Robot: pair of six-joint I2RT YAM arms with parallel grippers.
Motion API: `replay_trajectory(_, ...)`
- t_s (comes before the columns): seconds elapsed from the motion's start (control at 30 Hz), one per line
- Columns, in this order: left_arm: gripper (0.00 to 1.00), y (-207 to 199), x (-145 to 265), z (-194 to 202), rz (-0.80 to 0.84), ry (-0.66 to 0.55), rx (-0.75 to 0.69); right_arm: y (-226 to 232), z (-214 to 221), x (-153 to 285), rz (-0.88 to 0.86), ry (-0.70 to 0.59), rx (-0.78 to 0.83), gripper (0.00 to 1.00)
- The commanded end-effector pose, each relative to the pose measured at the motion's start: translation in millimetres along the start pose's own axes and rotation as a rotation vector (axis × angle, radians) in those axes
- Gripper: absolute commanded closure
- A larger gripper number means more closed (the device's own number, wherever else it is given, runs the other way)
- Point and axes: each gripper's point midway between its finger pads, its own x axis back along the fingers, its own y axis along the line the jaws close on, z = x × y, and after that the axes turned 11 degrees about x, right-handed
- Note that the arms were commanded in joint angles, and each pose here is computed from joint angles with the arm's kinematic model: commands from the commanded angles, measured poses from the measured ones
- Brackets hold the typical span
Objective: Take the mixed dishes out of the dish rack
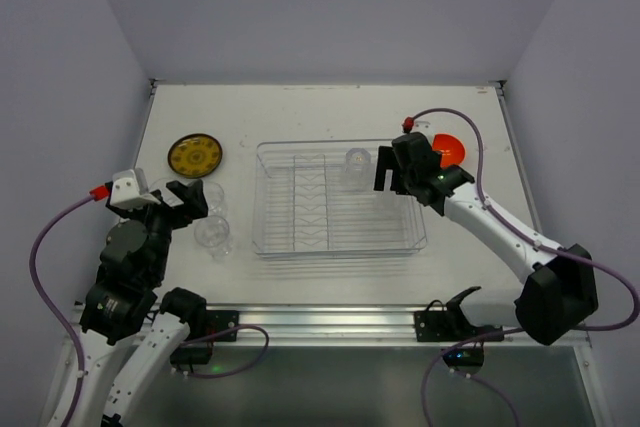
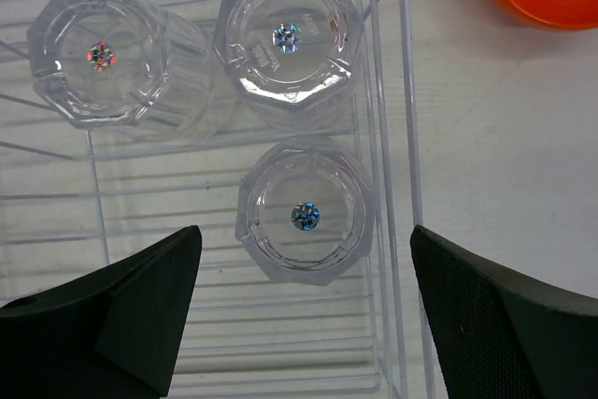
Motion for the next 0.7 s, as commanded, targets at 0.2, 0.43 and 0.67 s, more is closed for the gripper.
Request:
replay_trajectory(0.2,0.00,-5,-13,16,0.011,0.053,-0.033,1,-4,-18,0.058,0.098,0.016,0.09)
replay_trajectory(0.43,0.00,-9,-15,24,0.032,0.080,-0.043,4,9,-34,0.078,0.151,-0.004,0.13)
replay_trajectory(0.67,0.00,-10,-19,31,0.033,0.109,-0.059,8,14,-44,0.074,0.166,0.011,0.20)
